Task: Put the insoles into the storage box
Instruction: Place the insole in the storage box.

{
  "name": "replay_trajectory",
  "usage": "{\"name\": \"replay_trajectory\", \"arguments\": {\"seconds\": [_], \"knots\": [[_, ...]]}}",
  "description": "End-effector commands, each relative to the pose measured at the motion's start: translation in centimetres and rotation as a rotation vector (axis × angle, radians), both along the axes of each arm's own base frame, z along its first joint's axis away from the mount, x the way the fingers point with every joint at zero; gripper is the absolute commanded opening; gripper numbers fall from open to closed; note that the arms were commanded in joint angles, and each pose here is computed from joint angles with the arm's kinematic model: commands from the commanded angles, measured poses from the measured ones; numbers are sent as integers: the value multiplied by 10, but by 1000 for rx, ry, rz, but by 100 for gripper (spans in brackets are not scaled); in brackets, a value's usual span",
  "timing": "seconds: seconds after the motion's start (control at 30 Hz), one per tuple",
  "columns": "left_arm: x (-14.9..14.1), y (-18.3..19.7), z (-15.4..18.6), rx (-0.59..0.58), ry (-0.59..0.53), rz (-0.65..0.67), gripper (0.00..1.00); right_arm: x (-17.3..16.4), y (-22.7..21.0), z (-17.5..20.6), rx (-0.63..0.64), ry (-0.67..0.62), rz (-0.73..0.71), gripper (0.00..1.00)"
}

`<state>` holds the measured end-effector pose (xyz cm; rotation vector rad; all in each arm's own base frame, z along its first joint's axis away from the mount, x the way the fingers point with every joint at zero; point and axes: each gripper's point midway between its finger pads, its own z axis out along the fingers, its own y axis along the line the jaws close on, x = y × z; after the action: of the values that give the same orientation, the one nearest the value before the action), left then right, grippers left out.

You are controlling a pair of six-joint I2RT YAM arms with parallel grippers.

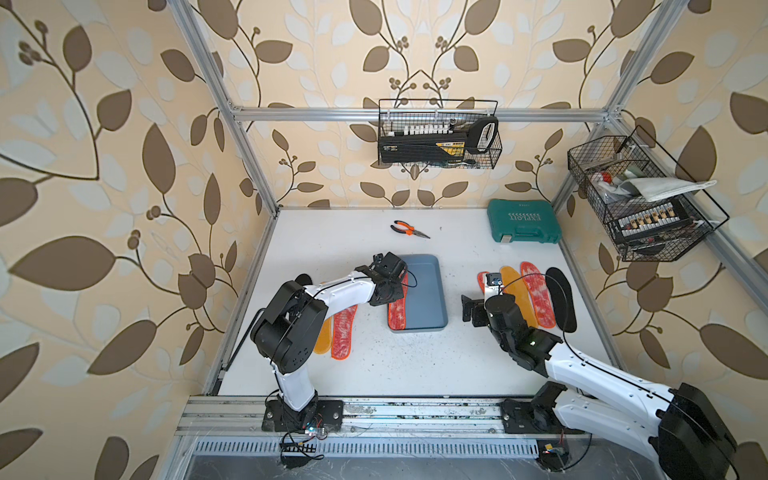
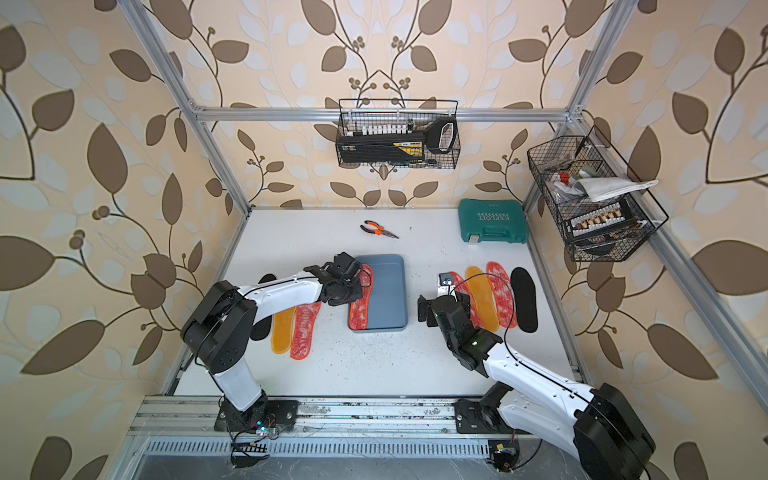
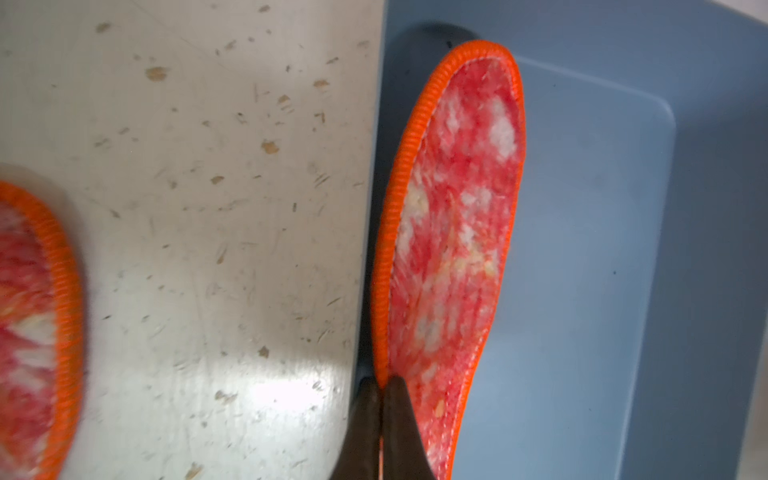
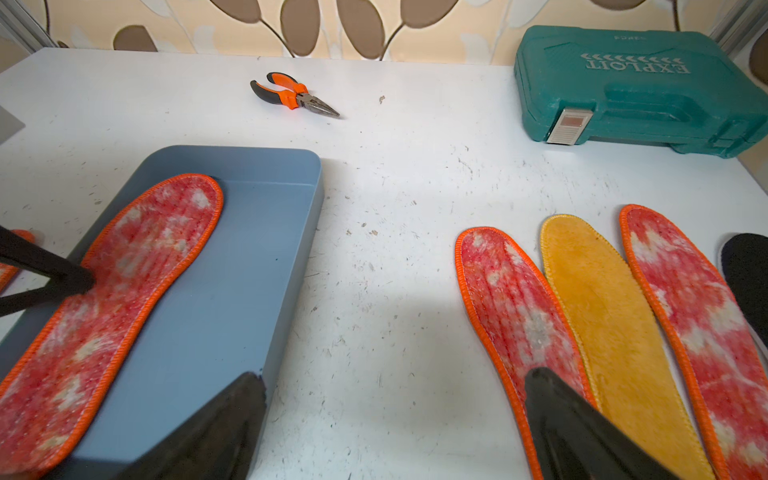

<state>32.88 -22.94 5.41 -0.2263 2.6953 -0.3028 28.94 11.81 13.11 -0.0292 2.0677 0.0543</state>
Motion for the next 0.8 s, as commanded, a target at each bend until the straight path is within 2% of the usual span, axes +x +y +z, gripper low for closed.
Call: {"name": "replay_trajectory", "arguments": {"seconds": [0.0,0.37,0.6,0.7,0.77], "knots": [[3,17,17,27,-56,14,0,3,6,12,25,-14,5,99],[10,3,15,-51,-38,20,0,3,6,12,26,-14,4,99],[8,0,11,-61,-20,16,0,4,8,11,21,-7,12,99],[7,-2,11,-77,-13,17,14,4,7,10,16,-6,3,99],[7,-4,12,-91,-12,20,19,5,8,10,17,-3,11,99]]}}
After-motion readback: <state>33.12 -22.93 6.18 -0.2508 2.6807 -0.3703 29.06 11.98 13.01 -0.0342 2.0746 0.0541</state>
